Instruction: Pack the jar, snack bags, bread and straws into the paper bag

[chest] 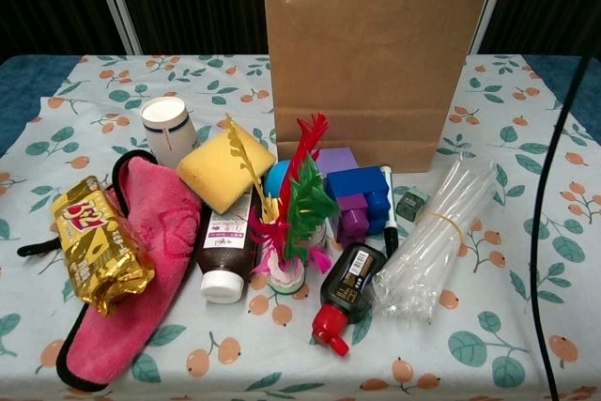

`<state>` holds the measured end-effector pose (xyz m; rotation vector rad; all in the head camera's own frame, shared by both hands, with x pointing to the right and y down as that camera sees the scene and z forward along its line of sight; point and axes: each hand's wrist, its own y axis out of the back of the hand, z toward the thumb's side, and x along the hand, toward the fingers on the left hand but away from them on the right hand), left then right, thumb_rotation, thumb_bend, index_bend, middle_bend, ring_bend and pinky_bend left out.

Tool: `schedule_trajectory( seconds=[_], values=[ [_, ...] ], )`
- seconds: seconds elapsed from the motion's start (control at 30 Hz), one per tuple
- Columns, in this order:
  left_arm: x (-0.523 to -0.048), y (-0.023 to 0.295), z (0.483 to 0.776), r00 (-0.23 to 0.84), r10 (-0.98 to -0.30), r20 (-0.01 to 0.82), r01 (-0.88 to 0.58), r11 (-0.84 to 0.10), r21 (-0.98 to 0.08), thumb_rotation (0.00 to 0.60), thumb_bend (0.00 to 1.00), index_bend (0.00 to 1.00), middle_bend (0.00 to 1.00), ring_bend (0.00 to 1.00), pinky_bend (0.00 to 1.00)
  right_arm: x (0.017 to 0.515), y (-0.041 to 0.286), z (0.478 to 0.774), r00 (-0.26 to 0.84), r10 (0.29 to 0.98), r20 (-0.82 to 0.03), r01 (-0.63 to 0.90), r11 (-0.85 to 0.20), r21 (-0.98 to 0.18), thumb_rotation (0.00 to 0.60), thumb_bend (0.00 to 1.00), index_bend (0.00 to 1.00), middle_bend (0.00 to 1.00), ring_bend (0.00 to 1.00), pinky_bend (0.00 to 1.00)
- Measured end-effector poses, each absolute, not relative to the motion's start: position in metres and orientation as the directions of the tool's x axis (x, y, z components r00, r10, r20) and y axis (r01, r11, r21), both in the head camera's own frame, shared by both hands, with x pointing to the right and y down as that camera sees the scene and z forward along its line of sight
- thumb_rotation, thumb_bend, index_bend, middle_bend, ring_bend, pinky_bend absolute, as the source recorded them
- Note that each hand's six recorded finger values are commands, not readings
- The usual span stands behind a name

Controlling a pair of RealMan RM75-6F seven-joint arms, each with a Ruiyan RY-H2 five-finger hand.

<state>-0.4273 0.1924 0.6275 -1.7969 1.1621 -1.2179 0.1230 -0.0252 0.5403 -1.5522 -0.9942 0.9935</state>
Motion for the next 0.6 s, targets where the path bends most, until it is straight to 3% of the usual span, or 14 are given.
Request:
schedule_trajectory(
  seconds=[0.23, 0.33, 0.47, 0.6],
  values=[
    [-0.429, 0.193, 0.63, 0.168, -0.921, 0.35, -0.304, -0.386, -0.871, 0.6, 0.02, 0.08, 0.13, 0.03, 0.16, 0.12, -0.019, 0.559, 0.32, 0.937, -0.142, 0.069, -0.173, -0.983, 0.6, 0.18, 0.67, 0.55, 0.4, 0.19],
    [-0.43, 0.193, 0.63, 0.169, -0.921, 0.35, -0.306, -0.386, -0.87, 0.6, 0.02, 0.08, 0.13, 0.03, 0.16, 0.123, -0.017, 0.563, 0.318, 0.934, -0.165, 0.059, -0.193, -0.979, 0.6, 0.11, 0.58, 0.49, 0.32, 0.13],
    [-0.429, 0.194, 0.63, 0.17, -0.922, 0.349, -0.307, -0.386, -0.87, 0.6, 0.02, 0.08, 0.13, 0.03, 0.16, 0.128, -0.016, 0.568, 0.317, 0.926, -0.206, 0.033, -0.228, -0.973, 0.6, 0.04, 0.38, 0.36, 0.17, 0.03],
    [-0.429, 0.194, 0.631, 0.171, -0.922, 0.348, -0.308, -0.386, -0.87, 0.6, 0.02, 0.08, 0.13, 0.03, 0.16, 0.133, -0.015, 0.571, 0.309, 0.917, -0.252, 0.013, -0.269, -0.963, 0.6, 0.01, 0.29, 0.3, 0.12, 0.0]
  ],
)
